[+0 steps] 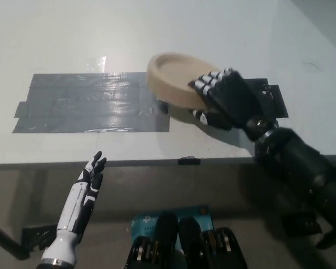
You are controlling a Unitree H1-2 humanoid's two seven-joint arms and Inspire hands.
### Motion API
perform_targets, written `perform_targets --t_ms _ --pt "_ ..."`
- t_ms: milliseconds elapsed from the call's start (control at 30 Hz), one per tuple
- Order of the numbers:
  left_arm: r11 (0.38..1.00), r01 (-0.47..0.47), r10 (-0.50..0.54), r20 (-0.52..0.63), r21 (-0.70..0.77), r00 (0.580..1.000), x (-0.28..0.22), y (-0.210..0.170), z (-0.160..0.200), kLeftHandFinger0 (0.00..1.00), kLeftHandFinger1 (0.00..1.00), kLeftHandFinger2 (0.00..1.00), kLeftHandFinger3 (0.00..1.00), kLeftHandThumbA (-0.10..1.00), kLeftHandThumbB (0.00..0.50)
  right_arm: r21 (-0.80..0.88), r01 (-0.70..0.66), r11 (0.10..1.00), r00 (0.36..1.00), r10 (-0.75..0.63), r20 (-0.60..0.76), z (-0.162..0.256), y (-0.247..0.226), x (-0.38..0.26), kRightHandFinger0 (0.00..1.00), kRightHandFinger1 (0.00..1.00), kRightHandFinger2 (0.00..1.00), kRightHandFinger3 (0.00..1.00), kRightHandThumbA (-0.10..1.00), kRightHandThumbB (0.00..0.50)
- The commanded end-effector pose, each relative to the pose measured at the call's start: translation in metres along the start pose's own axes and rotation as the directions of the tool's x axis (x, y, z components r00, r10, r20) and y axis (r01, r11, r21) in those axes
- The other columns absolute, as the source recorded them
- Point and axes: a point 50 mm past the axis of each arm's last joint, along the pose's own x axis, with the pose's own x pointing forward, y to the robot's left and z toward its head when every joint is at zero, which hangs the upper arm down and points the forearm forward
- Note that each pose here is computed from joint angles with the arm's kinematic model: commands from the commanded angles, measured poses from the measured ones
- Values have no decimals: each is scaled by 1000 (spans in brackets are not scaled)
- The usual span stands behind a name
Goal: A stack of plates is kept in the middle of the desk close to the robot and the robot grabs the stack with its right hand, picks it up and hands it to a person.
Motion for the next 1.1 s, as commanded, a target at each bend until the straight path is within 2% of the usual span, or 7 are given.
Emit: perform_targets --t_ms 0,100,200,633,833,1033,1067 --pt "1000 2 -3 56 15 998 5 5 11 1000 1000 1000 1000 1000 0 -16 220 975 975 -219 44 -18 -49 29 0 0 378 291 -100 323" --pt "1000 5 -6 54 14 999 5 5 12 1000 1000 1000 1000 1000 0 -17 213 977 976 -212 43 -18 -49 28 0 0 323 356 -100 344" --pt "1000 8 -8 53 13 999 5 5 13 1000 1000 1000 1000 1000 0 -31 199 979 979 -198 45 -18 -47 26 0 0 194 248 -100 356" --pt "1000 11 -12 56 13 998 5 5 14 1000 1000 1000 1000 1000 0 -47 138 989 989 -136 54 -18 -32 26 0 0 207 293 -100 341" --pt "1000 22 -23 35 9 999 -10 1 8 1000 1000 1000 1000 1000 0 -34 133 990 990 -131 56 -13 -28 22 0 0 278 323 -100 348" --pt "1000 13 -13 30 12 999 -12 1 5 1000 1000 1000 1000 1000 0 -44 160 986 987 -159 31 -18 -34 42 0 4 476 71 -100 312" --pt "1000 15 -15 29 12 999 -12 1 5 1000 1000 1000 1000 1000 0 -50 154 987 988 -153 28 -20 -36 49 0 47 560 247 -100 309"
